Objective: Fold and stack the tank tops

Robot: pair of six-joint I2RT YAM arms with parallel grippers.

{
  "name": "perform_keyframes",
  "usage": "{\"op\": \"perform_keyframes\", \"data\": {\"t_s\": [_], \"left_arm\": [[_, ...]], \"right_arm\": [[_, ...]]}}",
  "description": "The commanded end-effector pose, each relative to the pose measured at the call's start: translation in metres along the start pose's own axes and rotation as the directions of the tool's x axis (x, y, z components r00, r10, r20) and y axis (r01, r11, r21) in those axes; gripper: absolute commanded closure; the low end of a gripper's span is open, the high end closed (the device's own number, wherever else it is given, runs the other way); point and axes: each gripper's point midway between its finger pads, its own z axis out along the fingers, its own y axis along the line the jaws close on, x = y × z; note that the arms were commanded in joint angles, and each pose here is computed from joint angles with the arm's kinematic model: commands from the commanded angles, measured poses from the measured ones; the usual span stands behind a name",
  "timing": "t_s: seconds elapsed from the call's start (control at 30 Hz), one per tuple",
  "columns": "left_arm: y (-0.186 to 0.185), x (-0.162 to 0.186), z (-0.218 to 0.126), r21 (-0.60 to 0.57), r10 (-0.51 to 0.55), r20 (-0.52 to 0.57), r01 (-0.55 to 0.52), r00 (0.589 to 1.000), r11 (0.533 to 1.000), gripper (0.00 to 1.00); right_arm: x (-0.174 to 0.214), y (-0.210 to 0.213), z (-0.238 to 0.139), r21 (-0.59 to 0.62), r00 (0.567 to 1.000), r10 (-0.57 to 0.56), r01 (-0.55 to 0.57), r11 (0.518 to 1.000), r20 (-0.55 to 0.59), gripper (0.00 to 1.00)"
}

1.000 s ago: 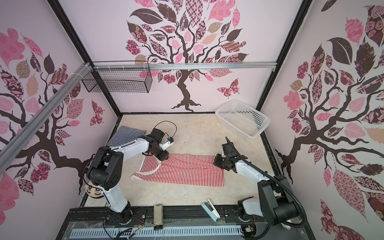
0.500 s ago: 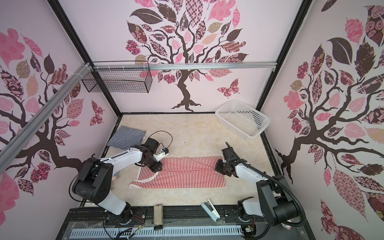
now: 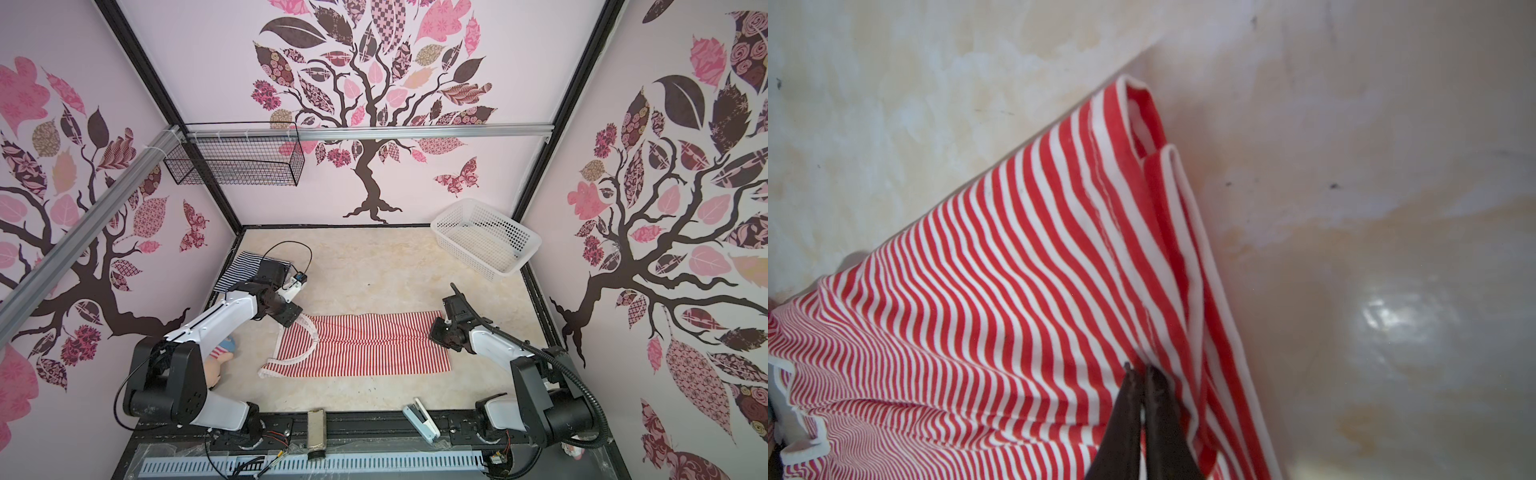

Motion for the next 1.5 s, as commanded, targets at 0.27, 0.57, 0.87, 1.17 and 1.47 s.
{"op": "perform_keyframes", "data": {"t_s": [0.27, 0.57, 0.87, 1.17, 1.47], "left_arm": [[0.030, -0.005, 0.017, -0.040, -0.031, -0.031, 0.030, 0.999, 0.999, 0.24], [0.026, 0.007, 0.009, 0.028, -0.046, -0.041, 0.047, 0.998, 0.999, 0.82], [0.031, 0.019, -0.017, -0.007, -0.066, 0.025, 0.066, 0.998, 0.998, 1.00], [0.025, 0.052, -0.018, -0.078, -0.020, 0.040, 0.023, 0.999, 0.997, 1.00], [0.020, 0.072, 0.007, -0.094, -0.009, -0.025, 0.006, 1.000, 0.996, 0.80]], "right_arm": [[0.020, -0.028, 0.006, 0.096, 0.999, 0.036, -0.032, 0.995, -0.041, 0.92], [0.025, -0.036, 0.002, 0.114, 0.997, 0.072, -0.068, 0.991, -0.027, 0.98], [0.033, -0.043, -0.001, 0.126, 0.996, 0.086, -0.082, 0.989, -0.031, 1.00], [0.034, -0.047, -0.001, 0.142, 0.994, 0.109, -0.105, 0.984, -0.024, 1.00], [0.032, -0.050, -0.004, 0.166, 0.994, 0.104, -0.099, 0.981, -0.017, 1.00]]}}
